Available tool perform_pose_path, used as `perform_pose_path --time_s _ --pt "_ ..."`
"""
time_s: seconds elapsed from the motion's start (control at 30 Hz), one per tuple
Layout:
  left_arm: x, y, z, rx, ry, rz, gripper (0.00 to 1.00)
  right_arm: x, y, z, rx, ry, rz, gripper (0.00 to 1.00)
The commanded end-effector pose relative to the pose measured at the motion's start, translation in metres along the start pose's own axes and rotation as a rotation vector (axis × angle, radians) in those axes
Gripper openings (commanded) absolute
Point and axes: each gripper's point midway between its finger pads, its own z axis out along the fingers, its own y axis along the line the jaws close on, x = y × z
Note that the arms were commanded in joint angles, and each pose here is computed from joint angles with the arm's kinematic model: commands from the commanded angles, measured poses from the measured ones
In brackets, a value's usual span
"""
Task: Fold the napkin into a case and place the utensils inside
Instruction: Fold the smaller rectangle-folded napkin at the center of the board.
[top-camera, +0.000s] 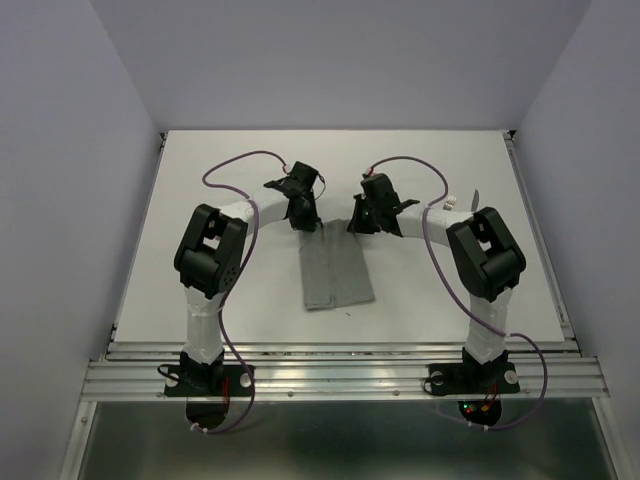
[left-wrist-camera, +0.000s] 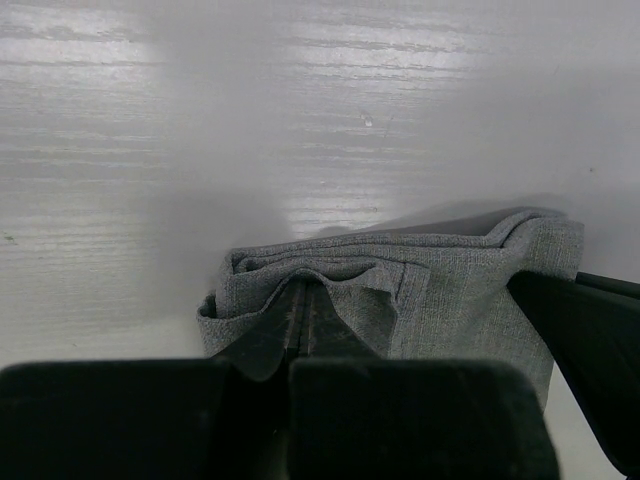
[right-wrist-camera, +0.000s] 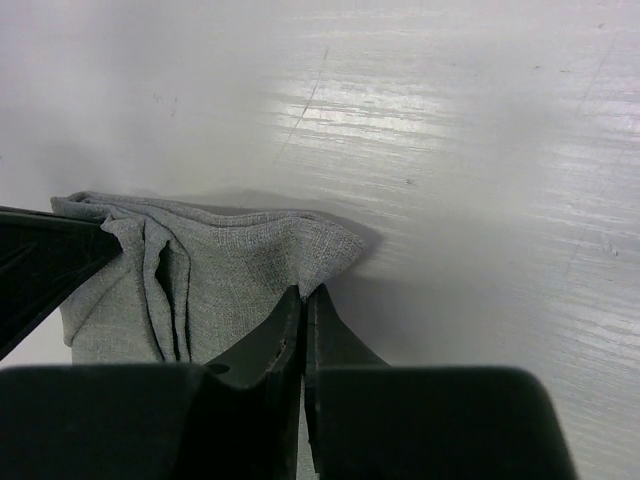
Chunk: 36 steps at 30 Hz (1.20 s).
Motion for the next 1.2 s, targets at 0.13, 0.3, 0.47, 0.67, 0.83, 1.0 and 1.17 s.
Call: perform_pose_path --time_s 0.13,0.3,0.47,0.67,0.83,1.0,1.17 --pt "0.014 0.018 0.004 -0.044 0.031 -0.020 0.00 -0.030 0.028 -0.023 -0.042 -0.097 -0.039 0.01" --pt "0.014 0.017 0.006 -0.037 0.032 -0.026 0.00 -0.032 0.040 -0.033 -0.062 -0.114 -0.044 0.01" --pt "0.016 0.016 0.008 -0.027 0.040 -0.026 0.00 -0.032 0.066 -0.043 -0.115 -0.125 -0.064 0.01" --pt "0.017 0.016 0.008 -0.022 0.044 -0.029 0.00 -0.023 0.088 -0.043 -0.141 -0.119 -0.061 0.01" --pt "0.019 0.016 0.008 -0.020 0.047 -0.038 0.00 -0.015 0.097 -0.036 -0.152 -0.098 -0.052 0.01" --pt "0.022 0.018 0.007 -0.018 0.054 -0.044 0.00 -0.007 0.108 -0.026 -0.167 -0.072 -0.048 0.01" --pt "0.028 0.017 0.009 -0.007 0.068 -0.051 0.00 0.001 0.105 -0.010 -0.158 -0.049 -0.028 0.01"
